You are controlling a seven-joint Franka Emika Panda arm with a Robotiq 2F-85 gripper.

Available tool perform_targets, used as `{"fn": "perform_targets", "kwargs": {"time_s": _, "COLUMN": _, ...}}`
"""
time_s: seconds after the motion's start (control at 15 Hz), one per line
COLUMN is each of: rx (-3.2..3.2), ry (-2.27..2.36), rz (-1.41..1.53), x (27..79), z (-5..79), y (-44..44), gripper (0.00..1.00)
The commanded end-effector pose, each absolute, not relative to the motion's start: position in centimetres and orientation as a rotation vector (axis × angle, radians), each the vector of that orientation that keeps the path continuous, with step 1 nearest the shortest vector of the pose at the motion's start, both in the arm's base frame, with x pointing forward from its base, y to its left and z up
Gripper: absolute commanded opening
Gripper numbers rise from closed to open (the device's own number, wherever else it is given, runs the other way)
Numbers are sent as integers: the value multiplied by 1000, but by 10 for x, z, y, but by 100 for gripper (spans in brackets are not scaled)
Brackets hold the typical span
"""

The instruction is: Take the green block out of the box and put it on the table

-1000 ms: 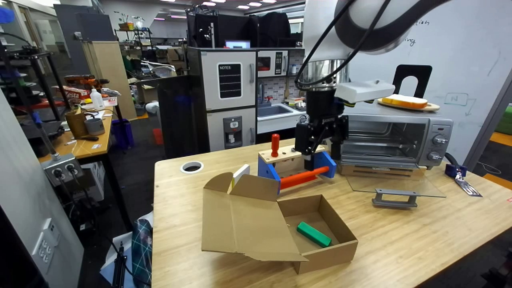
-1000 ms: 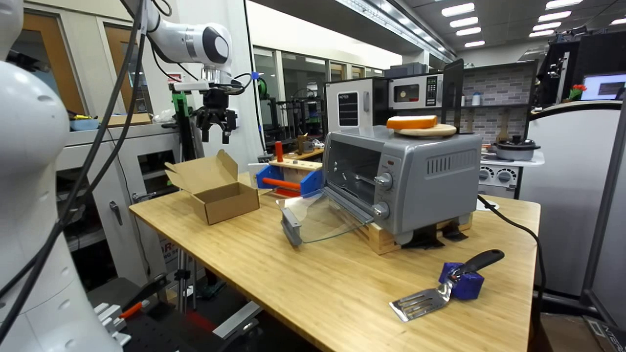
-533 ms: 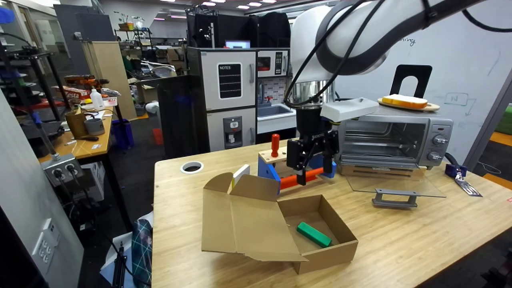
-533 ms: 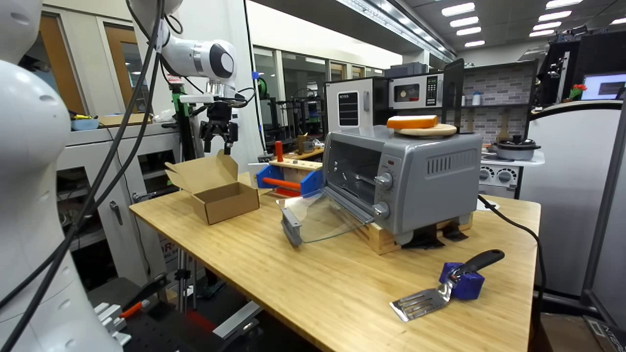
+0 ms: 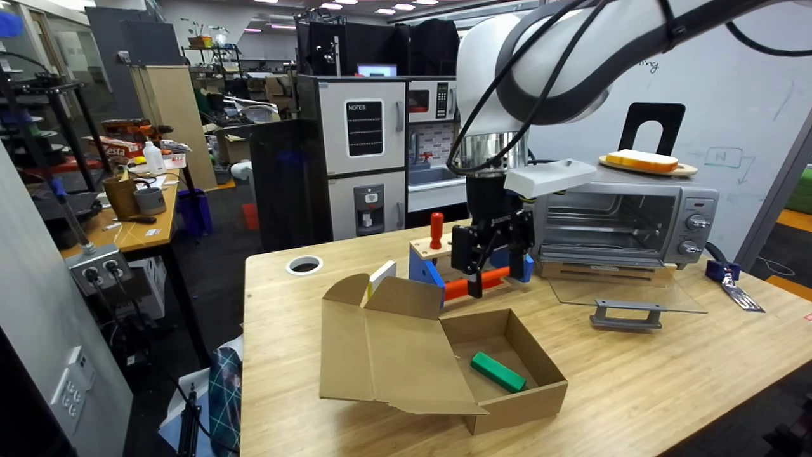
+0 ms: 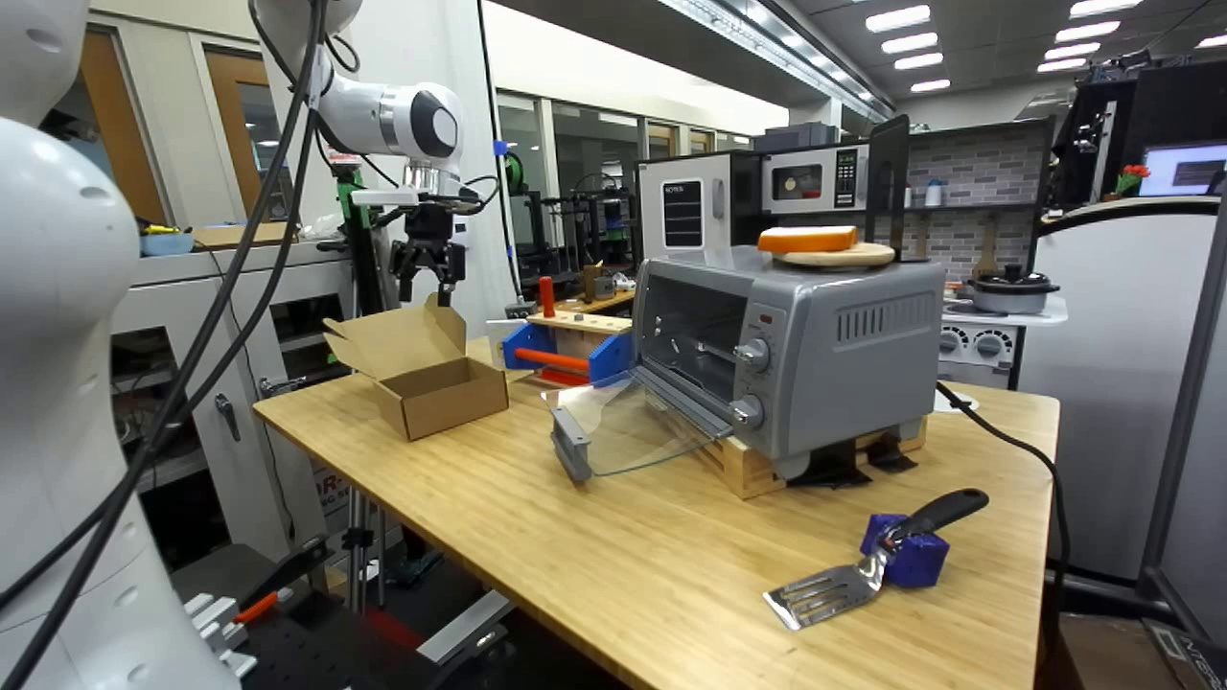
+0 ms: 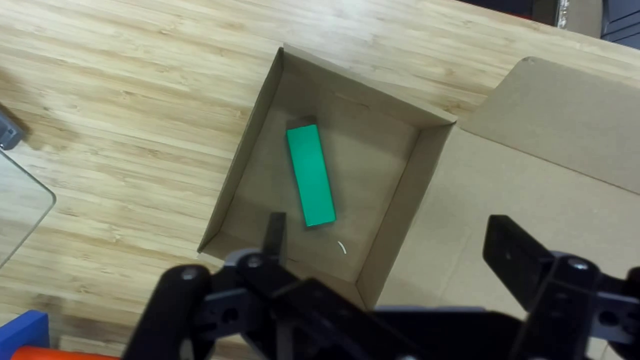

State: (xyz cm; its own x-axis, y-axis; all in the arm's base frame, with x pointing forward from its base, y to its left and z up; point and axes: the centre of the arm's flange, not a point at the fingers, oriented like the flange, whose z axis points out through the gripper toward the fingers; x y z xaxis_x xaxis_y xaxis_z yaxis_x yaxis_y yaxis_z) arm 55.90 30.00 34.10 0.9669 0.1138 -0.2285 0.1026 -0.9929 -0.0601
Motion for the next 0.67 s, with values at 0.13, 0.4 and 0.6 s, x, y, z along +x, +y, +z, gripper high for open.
{"fn": "perform_targets", "kwargs": {"time_s": 0.13, "rx": -3077, "ry": -180, "rz": 328, "x": 557, "z": 346, "y": 299, "gripper": 100}}
{"fn": "perform_targets", "kwargs": {"time_s": 0.4, "rx": -3070, "ry": -172, "rz": 360, "x": 558, "z": 341, "y": 301, "gripper": 100}}
{"fn": "perform_targets", "kwargs": {"time_s": 0.6, "rx": -3055, "ry": -158, "rz": 372, "x": 561, "z": 337, "y": 299, "gripper": 100}}
